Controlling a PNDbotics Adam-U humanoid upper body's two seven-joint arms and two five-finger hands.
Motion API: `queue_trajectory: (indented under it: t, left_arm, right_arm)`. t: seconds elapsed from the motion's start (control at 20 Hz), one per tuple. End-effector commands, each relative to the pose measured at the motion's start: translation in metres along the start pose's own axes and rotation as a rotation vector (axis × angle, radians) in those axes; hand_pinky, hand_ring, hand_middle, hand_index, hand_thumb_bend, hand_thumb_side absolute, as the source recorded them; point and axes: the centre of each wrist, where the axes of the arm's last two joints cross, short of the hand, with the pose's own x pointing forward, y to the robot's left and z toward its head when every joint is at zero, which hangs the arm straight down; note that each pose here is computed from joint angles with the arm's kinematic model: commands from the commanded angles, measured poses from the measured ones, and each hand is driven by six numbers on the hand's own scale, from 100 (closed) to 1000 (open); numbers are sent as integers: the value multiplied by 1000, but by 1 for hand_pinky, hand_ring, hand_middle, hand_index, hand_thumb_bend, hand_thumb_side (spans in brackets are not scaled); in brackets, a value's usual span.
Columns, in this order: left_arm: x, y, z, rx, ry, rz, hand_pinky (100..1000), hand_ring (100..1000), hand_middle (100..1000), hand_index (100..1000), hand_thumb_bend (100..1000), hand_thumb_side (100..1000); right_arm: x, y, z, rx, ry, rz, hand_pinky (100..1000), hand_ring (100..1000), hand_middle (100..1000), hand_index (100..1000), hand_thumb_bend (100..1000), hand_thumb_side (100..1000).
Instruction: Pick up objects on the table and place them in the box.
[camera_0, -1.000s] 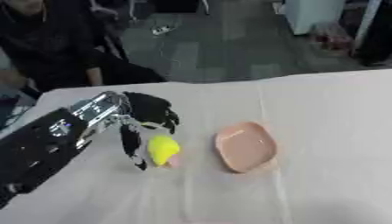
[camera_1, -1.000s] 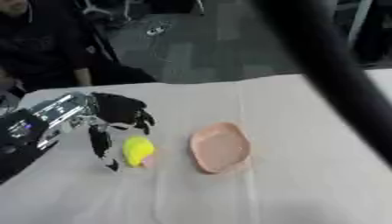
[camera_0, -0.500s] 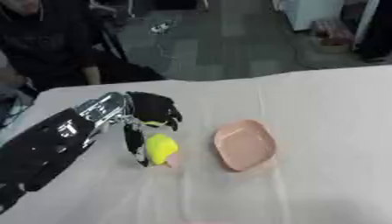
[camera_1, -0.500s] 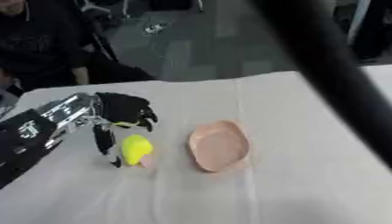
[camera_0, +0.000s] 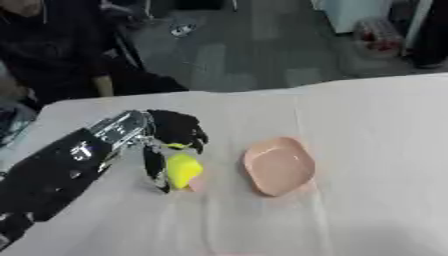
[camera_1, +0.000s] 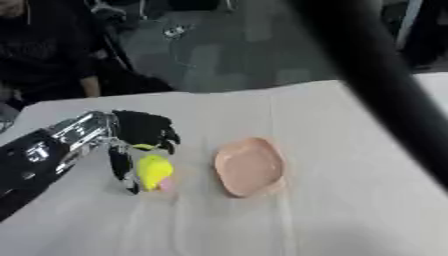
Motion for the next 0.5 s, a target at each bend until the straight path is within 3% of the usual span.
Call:
queue_trajectory:
  t: [0.05, 0.2, 0.35, 0.5]
  left_arm:
    - [-10, 6, 7, 9, 30, -21, 1000, 924, 905, 848, 597, 524]
    - [-10, 3, 6, 16, 33, -4, 830, 886, 907, 851, 510, 518]
    - [-10, 2, 7, 48, 24, 18, 525, 736, 890, 839, 400, 476]
    - [-10, 1, 7, 107, 9, 57, 379, 617, 810, 781, 340, 466]
  right_arm:
    - [4, -9, -5, 124, -102, 69, 224, 384, 385, 502, 100, 1000]
    - [4, -10, -5, 127, -102, 69, 224, 384, 385, 502, 100, 1000]
    - [4, -10, -5, 126, -102, 70, 224, 384, 385, 502, 100, 1000]
    - [4, -10, -5, 127, -102, 71, 224, 384, 385, 502, 100, 1000]
